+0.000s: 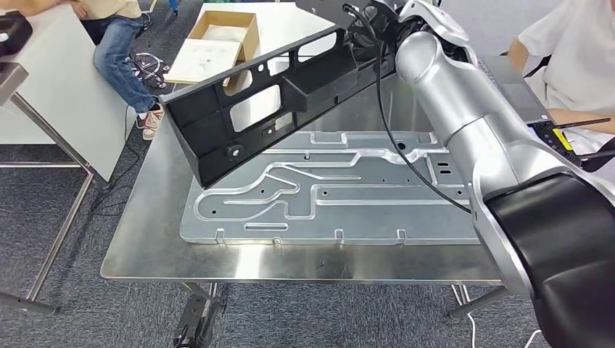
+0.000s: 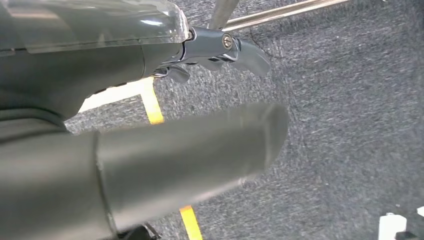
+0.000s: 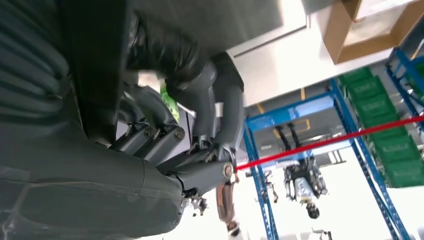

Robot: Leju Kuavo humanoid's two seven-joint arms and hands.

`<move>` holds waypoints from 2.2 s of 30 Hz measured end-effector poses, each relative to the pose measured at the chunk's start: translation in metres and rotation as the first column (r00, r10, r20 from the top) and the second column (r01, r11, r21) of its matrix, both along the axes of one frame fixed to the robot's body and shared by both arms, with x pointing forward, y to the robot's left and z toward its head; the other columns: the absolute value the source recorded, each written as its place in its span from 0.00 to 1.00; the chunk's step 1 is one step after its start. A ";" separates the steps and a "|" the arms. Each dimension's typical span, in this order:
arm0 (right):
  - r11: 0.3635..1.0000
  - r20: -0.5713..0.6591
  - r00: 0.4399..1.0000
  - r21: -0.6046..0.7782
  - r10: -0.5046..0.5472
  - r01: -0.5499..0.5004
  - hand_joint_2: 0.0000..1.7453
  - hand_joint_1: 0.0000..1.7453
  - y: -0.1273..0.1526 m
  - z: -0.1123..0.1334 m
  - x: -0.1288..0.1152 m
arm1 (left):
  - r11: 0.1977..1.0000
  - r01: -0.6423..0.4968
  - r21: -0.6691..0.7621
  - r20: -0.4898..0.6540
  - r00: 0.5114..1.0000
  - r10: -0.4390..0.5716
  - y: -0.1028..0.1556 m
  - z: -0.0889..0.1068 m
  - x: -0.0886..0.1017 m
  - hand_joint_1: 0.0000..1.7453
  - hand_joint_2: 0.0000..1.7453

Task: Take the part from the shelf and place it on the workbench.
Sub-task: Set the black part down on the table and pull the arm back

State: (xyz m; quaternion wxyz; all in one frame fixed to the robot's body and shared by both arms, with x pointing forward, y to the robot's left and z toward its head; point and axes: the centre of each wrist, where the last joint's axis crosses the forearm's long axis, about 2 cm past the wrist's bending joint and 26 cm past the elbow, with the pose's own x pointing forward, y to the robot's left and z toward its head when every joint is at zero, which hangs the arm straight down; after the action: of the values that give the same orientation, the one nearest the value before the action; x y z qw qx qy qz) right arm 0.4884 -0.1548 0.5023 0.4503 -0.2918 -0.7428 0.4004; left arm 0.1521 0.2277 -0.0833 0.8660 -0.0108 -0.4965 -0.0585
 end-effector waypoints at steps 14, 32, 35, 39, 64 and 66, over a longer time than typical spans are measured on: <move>1.000 -0.008 1.000 0.020 -0.016 0.016 0.00 0.00 0.003 -0.016 0.001 | 1.000 -0.011 0.001 -0.025 1.000 0.011 0.005 -0.004 -0.011 0.00 0.00; 0.998 -0.011 0.999 0.042 -0.036 0.036 0.00 0.00 -0.003 -0.025 0.003 | 1.000 0.001 0.022 -0.038 0.999 0.000 0.005 -0.005 -0.013 0.00 0.00; 0.998 -0.009 0.999 0.044 -0.041 0.041 0.00 0.00 -0.004 -0.024 0.003 | 1.000 0.001 0.022 -0.039 0.999 0.000 0.005 -0.005 -0.013 0.00 0.00; 0.998 -0.010 0.999 0.046 -0.041 0.042 0.00 0.00 -0.004 -0.026 0.003 | 1.000 -0.001 0.024 -0.039 0.999 0.002 0.005 -0.005 -0.014 0.00 0.00; 0.961 -0.220 0.962 -0.257 -0.163 0.104 0.00 0.00 -0.012 -0.001 0.006 | 1.000 -0.007 0.013 -0.030 1.000 0.007 0.004 -0.004 -0.012 0.00 0.00; 0.953 -0.244 0.953 -0.283 -0.180 0.108 0.00 0.00 -0.014 0.009 0.006 | 1.000 -0.006 0.011 -0.031 0.999 0.006 0.004 -0.004 -0.012 0.00 0.00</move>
State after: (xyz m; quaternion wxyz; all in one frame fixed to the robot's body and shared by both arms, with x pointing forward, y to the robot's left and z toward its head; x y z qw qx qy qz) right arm 0.4944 -0.1688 0.5116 0.5310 -0.3469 -0.5911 0.4982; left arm 0.1398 0.2319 -0.0877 0.8738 -0.0055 -0.4827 -0.0584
